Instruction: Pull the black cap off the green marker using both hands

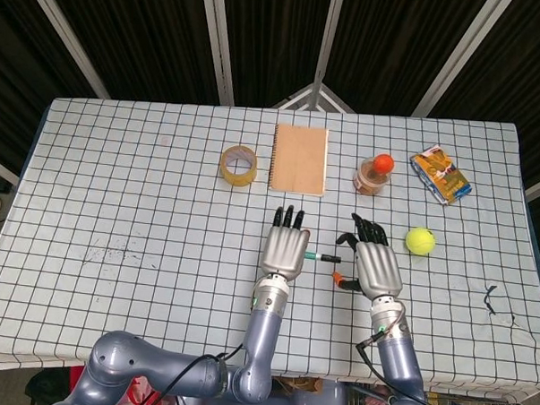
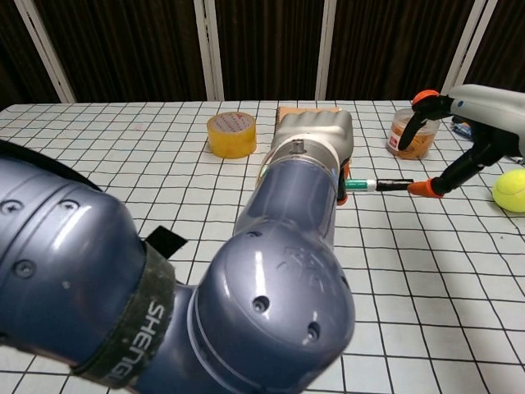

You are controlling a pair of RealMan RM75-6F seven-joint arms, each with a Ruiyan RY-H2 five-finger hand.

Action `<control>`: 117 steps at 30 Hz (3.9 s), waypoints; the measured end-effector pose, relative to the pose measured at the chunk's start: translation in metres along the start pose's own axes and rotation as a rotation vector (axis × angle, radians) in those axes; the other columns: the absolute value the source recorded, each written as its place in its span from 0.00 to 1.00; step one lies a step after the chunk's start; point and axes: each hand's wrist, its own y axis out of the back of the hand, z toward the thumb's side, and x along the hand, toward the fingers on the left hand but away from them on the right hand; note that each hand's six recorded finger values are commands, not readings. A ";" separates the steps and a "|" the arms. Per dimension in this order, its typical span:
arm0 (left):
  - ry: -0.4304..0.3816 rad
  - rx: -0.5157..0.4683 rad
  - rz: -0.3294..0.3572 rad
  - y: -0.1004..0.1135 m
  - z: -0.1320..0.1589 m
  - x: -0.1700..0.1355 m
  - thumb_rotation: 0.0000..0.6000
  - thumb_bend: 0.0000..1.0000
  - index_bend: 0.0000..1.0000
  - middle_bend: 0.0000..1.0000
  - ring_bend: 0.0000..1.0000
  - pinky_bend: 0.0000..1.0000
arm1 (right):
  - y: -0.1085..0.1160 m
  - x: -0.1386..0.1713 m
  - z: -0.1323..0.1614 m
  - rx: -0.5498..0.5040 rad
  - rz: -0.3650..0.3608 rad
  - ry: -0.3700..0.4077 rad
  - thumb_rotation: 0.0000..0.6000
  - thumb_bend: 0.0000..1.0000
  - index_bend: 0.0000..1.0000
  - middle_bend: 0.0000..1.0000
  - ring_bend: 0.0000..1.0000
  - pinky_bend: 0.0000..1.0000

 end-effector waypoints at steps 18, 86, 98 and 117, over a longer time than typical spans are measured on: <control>0.003 -0.018 0.029 0.003 0.000 -0.001 1.00 0.50 0.59 0.11 0.00 0.00 | -0.010 -0.008 0.005 0.019 0.000 -0.031 1.00 0.34 0.46 0.02 0.00 0.00; 0.055 0.001 0.110 0.046 -0.084 -0.017 1.00 0.50 0.61 0.12 0.00 0.00 | -0.025 -0.022 -0.036 0.030 0.023 -0.102 1.00 0.40 0.71 0.05 0.05 0.00; 0.128 0.072 0.074 0.058 -0.179 -0.043 1.00 0.50 0.60 0.12 0.00 0.00 | -0.050 -0.043 -0.071 0.052 0.055 -0.155 1.00 0.40 0.71 0.05 0.05 0.00; 0.029 0.010 -0.038 -0.002 -0.191 -0.025 1.00 0.43 0.07 0.01 0.00 0.00 | -0.053 -0.050 -0.075 0.096 0.082 -0.246 1.00 0.35 0.14 0.04 0.00 0.00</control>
